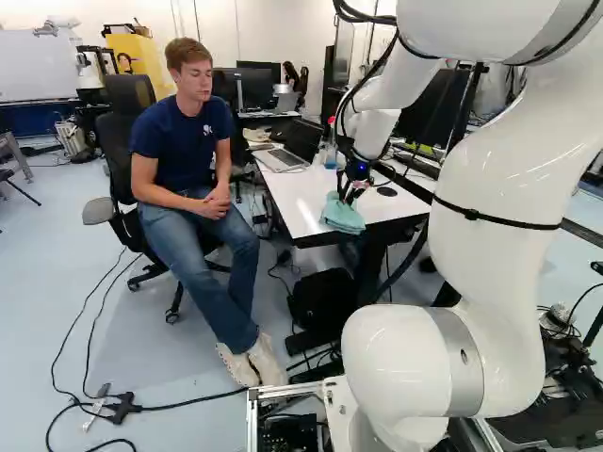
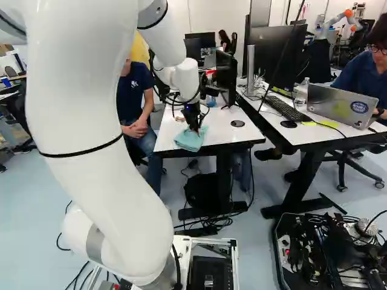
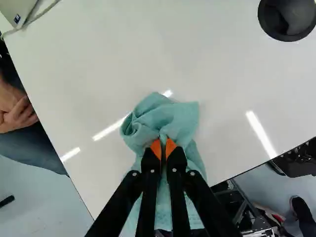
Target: Clean the table with the green towel
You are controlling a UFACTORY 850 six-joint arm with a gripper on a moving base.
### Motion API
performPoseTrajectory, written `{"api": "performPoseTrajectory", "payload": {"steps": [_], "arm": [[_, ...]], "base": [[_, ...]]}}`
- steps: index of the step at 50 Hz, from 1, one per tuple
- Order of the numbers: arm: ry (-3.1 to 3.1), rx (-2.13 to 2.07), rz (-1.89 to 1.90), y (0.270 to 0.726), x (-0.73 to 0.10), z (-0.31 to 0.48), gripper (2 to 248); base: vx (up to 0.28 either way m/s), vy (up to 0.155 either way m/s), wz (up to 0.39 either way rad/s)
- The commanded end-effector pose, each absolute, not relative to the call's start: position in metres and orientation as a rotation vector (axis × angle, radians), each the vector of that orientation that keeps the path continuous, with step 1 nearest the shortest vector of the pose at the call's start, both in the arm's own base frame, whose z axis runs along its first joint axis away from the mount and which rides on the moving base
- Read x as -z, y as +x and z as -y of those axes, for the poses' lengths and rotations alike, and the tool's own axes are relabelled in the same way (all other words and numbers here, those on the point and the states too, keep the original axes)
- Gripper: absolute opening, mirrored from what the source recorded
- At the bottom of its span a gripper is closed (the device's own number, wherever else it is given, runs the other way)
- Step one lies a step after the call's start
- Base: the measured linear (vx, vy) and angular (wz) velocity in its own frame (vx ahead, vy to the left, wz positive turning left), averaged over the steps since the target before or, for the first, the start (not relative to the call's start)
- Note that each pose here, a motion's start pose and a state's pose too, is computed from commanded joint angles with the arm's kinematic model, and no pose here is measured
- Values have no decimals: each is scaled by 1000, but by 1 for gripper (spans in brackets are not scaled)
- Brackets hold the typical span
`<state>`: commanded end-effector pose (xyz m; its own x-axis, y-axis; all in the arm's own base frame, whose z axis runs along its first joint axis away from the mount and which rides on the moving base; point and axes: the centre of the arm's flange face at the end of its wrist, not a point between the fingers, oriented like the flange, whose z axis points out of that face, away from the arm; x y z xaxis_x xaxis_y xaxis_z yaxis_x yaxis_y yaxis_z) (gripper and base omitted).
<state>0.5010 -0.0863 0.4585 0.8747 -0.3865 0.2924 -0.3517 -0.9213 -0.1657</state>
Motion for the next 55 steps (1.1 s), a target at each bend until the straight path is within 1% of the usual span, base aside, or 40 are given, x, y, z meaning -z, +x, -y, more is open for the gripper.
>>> {"api": "performPoseTrajectory", "payload": {"steps": [13,55], "arm": [[-2935,504,-581,500,-463,87,31],[-2907,647,-497,478,-517,58,31]], "base": [[0,0,0],[0,0,0]]}}
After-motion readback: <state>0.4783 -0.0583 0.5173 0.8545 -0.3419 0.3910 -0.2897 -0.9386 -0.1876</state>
